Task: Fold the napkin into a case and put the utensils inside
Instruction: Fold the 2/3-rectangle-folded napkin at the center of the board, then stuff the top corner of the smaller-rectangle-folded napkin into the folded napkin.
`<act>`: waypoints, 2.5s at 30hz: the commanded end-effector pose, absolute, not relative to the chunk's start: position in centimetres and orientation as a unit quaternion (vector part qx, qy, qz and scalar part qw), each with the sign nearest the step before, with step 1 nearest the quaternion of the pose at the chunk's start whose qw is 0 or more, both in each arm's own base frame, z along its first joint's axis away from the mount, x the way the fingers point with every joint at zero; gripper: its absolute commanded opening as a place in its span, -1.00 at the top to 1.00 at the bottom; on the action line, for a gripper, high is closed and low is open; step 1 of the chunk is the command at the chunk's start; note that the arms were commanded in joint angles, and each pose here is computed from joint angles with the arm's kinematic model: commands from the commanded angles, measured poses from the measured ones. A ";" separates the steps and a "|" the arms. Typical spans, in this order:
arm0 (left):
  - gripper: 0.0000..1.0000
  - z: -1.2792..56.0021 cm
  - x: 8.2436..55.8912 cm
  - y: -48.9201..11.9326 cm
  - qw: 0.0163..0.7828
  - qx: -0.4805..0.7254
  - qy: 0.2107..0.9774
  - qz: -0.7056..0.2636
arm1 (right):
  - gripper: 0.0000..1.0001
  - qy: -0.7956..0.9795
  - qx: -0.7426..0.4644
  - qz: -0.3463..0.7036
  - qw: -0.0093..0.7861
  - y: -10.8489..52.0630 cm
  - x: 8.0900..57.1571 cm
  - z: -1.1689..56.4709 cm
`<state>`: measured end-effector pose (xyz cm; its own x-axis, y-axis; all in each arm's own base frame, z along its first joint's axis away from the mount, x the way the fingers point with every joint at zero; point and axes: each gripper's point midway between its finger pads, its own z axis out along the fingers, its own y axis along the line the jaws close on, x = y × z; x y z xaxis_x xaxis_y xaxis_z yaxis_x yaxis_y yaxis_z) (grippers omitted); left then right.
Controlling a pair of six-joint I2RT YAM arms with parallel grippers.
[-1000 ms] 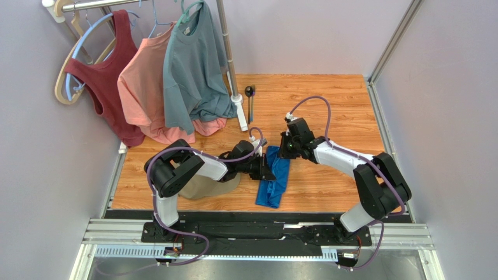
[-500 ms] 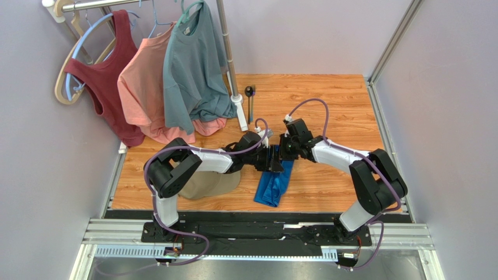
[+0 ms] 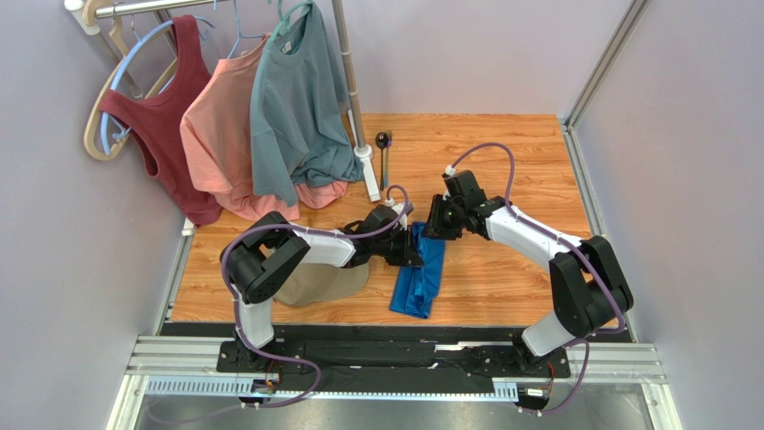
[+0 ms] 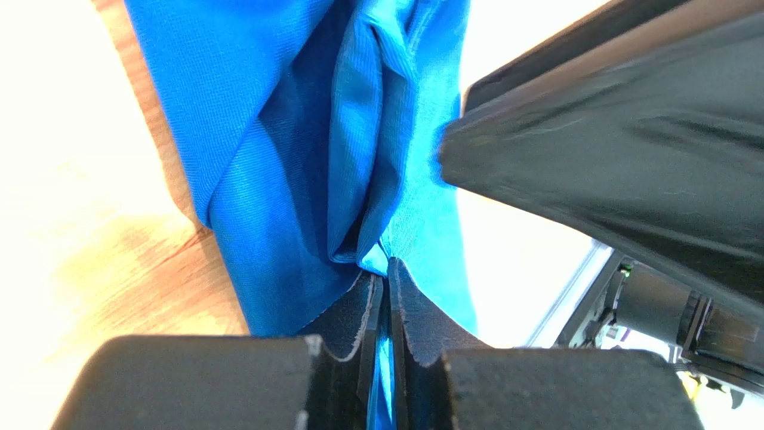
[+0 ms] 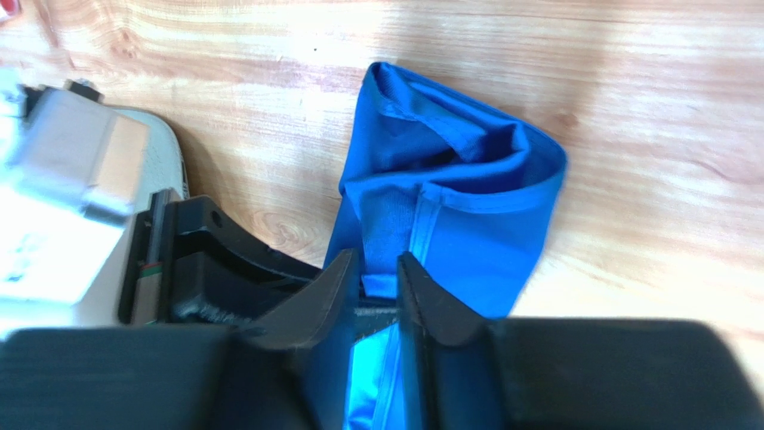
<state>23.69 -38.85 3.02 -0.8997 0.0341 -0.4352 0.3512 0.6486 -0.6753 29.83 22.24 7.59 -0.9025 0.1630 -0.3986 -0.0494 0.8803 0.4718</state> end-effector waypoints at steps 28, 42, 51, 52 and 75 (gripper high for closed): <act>0.59 4.6 23.0 -38.3 0.204 0.108 0.877 -0.422 | 0.09 0.958 0.024 0.181 0.219 22.0 31.3 4.4; 0.43 7.6 27.2 -36.6 0.248 0.109 0.887 -0.374 | 0.61 0.960 0.020 0.171 0.221 21.7 31.4 3.8; 0.41 6.1 28.6 -37.4 0.238 0.094 0.890 -0.378 | 0.73 0.955 0.010 0.187 0.231 21.7 30.7 5.9; 0.43 6.0 28.8 -37.2 0.238 0.090 0.891 -0.377 | 0.73 0.953 0.008 0.190 0.234 21.7 30.6 6.3; 0.82 2.8 29.2 -36.5 0.238 0.081 0.894 -0.371 | 0.97 0.938 -0.011 0.290 0.191 26.0 30.4 6.1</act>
